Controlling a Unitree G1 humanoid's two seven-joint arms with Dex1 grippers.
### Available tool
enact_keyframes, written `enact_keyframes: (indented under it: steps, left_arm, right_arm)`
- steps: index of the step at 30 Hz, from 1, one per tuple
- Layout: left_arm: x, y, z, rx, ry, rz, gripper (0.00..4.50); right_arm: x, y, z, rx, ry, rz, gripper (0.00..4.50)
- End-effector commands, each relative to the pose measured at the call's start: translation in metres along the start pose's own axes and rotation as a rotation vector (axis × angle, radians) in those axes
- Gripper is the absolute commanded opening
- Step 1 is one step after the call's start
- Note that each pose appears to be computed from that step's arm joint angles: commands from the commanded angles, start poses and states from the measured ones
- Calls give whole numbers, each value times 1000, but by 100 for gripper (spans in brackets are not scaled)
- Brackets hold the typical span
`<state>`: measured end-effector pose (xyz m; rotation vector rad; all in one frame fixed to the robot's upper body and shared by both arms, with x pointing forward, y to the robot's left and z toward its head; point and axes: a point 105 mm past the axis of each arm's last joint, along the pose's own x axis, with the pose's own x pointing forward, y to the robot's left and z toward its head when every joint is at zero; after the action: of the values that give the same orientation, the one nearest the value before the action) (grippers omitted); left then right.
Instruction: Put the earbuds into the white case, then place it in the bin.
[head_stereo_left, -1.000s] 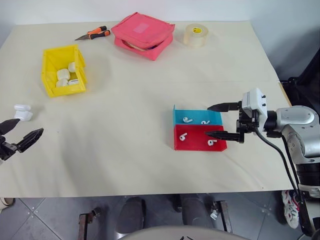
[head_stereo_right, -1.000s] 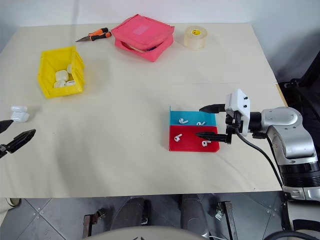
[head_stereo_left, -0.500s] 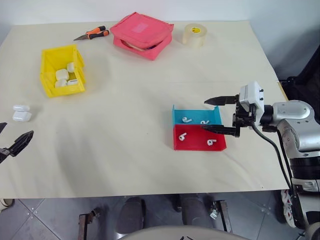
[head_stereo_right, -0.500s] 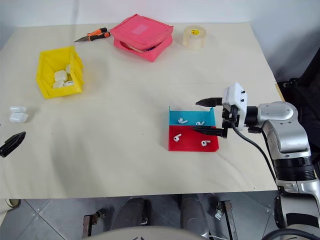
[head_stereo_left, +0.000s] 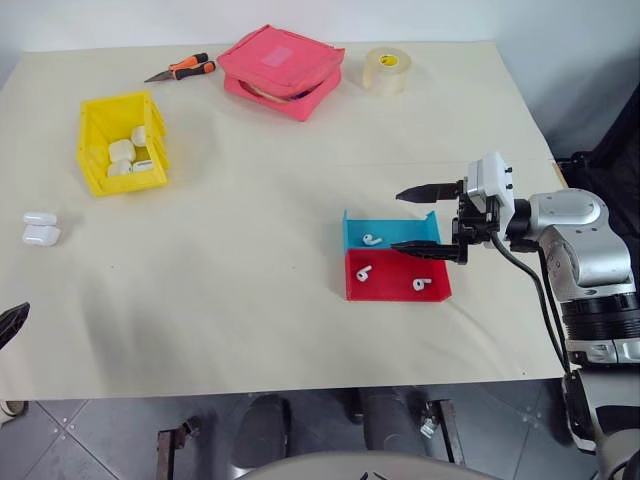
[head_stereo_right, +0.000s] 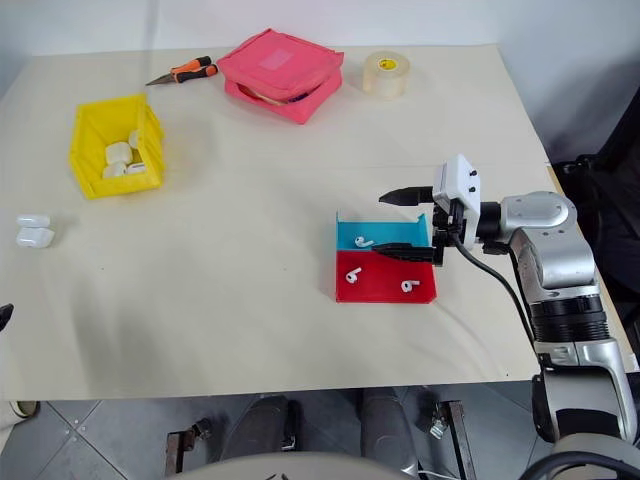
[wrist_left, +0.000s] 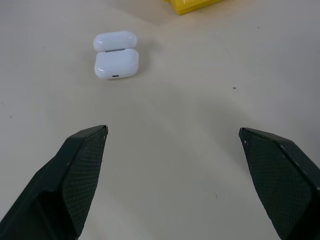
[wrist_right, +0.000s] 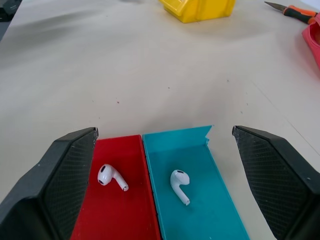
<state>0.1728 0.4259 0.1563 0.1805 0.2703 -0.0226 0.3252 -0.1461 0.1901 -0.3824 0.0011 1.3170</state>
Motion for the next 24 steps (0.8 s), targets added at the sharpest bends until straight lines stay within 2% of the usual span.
enact_keyframes:
  steps: [1, 9, 15, 22, 24]
  left_arm:
    - [10, 11, 13, 41, 16, 34, 447]
    - [55, 45, 17, 27, 229, 140, 447]
    - [83, 61, 26, 0, 317, 208, 447]
    - [109, 63, 34, -27, 358, 236, 447]
    - [114, 61, 30, -49, 390, 240, 447]
  right_arm:
    - [2, -1, 12, -49, -24, 12, 450]
    - [3, 1, 13, -48, -28, 10, 450]
    - [-1, 5, 11, -38, -25, -4, 450]
    - [-5, 9, 11, -31, -19, -23, 450]
    - [-8, 10, 10, -27, -10, -35, 450]
